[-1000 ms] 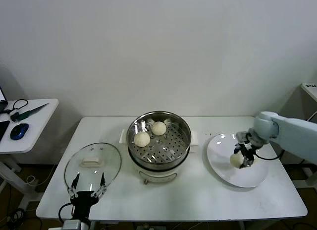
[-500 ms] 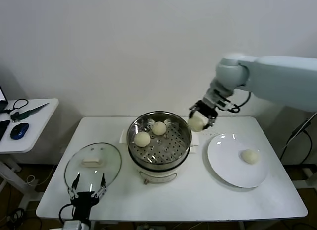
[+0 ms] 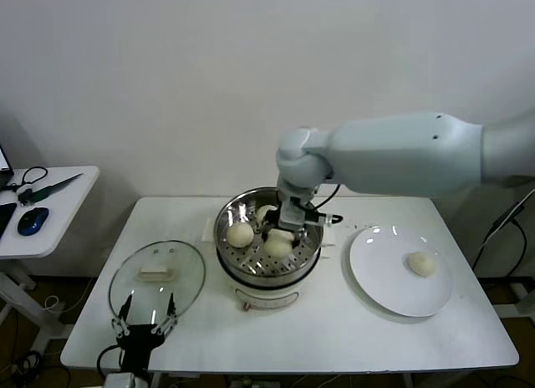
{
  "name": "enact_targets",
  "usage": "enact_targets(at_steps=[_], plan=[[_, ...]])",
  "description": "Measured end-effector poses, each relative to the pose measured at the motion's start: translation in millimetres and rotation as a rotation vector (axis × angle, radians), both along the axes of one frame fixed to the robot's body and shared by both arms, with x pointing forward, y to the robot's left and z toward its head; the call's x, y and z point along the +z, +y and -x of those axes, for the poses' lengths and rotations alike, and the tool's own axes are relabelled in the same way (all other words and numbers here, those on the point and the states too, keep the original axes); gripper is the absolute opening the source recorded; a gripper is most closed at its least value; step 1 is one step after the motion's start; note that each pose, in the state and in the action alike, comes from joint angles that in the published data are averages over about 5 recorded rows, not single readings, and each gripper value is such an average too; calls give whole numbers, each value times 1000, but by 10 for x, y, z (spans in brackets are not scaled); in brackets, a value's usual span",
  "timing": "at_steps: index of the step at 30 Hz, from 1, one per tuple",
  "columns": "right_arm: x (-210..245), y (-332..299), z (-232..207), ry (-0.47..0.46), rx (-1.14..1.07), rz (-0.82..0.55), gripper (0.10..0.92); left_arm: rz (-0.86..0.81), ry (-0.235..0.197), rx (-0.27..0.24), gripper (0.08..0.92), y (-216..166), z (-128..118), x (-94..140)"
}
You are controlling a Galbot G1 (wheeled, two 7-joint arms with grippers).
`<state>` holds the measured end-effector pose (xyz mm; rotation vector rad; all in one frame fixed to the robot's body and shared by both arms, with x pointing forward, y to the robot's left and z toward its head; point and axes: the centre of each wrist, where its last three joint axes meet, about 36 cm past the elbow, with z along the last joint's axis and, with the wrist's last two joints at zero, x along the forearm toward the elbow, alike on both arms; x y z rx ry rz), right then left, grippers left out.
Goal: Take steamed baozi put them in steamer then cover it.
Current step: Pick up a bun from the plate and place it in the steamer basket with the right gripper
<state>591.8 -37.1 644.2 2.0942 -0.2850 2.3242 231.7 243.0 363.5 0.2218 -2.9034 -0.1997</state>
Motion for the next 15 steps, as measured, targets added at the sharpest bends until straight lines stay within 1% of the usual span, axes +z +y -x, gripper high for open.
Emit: enact_targets(at_steps=[9, 15], plan=[[-372, 253, -34, 6, 63, 25, 669, 3, 1, 4, 823, 18, 11, -4], [-481, 321, -36, 19, 77, 34, 763, 4, 0, 6, 823, 23, 21, -3]])
